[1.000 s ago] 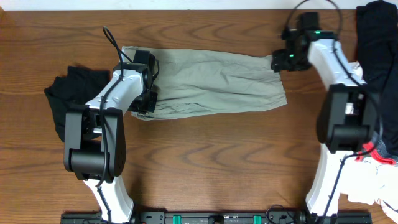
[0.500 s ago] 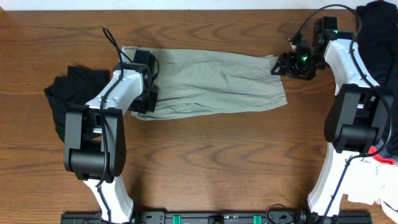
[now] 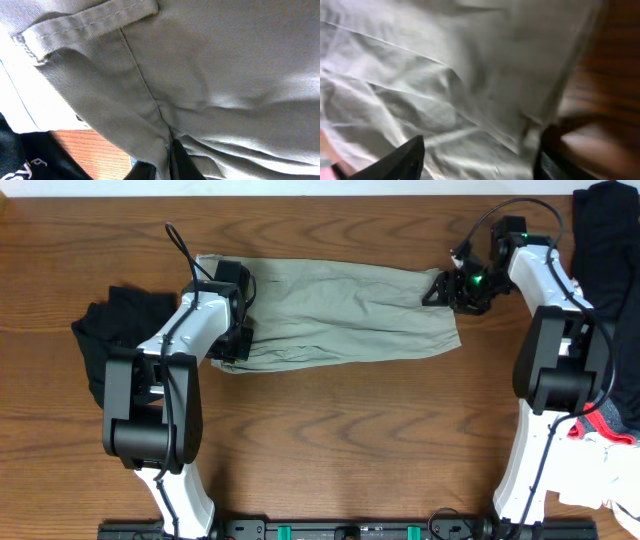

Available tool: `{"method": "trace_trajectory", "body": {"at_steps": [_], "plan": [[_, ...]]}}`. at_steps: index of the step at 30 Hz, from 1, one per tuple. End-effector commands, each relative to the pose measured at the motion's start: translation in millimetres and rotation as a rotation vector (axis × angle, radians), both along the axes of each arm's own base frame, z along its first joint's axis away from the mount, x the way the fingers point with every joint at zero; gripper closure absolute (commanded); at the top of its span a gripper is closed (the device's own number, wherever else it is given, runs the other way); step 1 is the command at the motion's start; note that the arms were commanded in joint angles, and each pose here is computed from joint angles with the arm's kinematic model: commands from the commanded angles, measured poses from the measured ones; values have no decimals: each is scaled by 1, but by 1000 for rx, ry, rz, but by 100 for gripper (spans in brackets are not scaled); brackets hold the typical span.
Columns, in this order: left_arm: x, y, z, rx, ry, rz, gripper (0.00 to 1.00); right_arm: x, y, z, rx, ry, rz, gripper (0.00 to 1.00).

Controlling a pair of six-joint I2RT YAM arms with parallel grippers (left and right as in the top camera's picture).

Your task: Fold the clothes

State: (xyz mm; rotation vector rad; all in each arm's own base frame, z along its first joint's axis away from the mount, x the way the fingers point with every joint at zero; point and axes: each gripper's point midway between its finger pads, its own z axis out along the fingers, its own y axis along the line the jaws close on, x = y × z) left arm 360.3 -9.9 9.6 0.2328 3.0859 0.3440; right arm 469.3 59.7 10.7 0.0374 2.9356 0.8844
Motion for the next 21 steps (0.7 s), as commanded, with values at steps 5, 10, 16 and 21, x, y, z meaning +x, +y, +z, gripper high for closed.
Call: {"method": "trace_trajectory", "body": {"at_steps": [5,10,16,21], "plan": [[2,-1,2,0,-9,-9,90,-26,26,-60,-9,139,54,80],[2,-1,2,0,-9,-9,91,-25,25,-60,-9,137,47,99],[5,-11,8,-38,-29,-21,88,-14,1,-33,-9,94,-14,99],[15,-54,38,-208,-107,-74,19,-6,-40,1,-71,28,-86,99]]}}
